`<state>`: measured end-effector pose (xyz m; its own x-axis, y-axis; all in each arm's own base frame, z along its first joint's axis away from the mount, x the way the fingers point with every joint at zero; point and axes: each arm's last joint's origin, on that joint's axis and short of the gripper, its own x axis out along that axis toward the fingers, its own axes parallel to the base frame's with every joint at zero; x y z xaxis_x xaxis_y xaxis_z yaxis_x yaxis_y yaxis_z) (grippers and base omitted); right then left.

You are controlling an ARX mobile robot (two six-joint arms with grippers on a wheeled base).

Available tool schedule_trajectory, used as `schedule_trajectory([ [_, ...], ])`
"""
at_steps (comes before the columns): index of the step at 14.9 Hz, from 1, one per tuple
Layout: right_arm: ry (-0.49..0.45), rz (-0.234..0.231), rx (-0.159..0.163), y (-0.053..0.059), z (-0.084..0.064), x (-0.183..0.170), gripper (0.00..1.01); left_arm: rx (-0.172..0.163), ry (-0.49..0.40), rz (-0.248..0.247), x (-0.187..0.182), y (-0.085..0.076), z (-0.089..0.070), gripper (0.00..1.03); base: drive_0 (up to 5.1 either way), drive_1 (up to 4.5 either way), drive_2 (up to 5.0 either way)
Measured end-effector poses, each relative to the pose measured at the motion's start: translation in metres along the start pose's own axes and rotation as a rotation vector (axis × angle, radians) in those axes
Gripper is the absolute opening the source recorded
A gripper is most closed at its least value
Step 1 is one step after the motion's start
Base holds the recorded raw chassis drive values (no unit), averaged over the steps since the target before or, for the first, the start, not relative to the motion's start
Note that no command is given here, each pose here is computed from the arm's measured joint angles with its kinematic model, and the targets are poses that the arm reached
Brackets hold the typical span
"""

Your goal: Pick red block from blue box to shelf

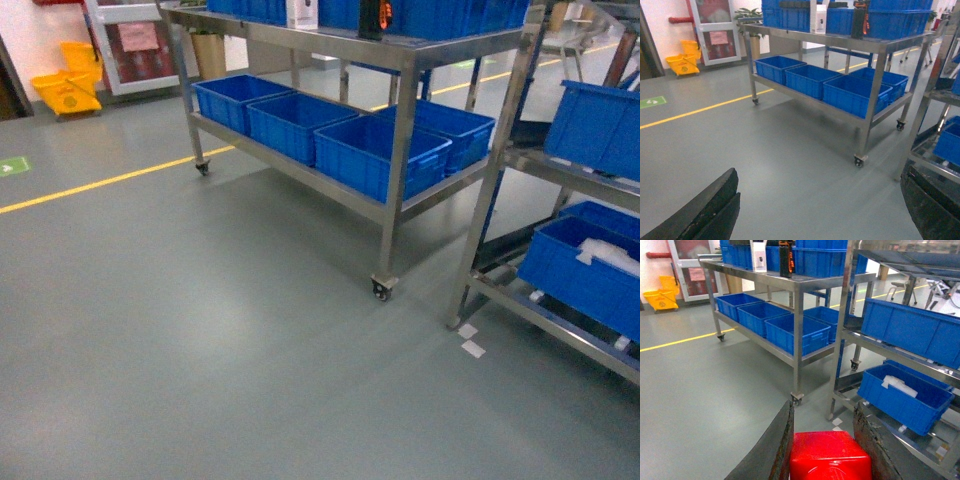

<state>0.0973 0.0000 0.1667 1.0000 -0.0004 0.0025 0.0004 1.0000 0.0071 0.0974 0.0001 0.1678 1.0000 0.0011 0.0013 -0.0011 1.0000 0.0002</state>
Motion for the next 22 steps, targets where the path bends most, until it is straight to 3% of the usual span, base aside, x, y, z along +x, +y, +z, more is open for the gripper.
schedule_trajectory([
  [22,0.0,0.0,0.0,0.0,0.0,0.0,0.29,0.0,0.0,0.0,0.0,0.0,0.0,0.98,-1.6,-1.56,-1.6],
])
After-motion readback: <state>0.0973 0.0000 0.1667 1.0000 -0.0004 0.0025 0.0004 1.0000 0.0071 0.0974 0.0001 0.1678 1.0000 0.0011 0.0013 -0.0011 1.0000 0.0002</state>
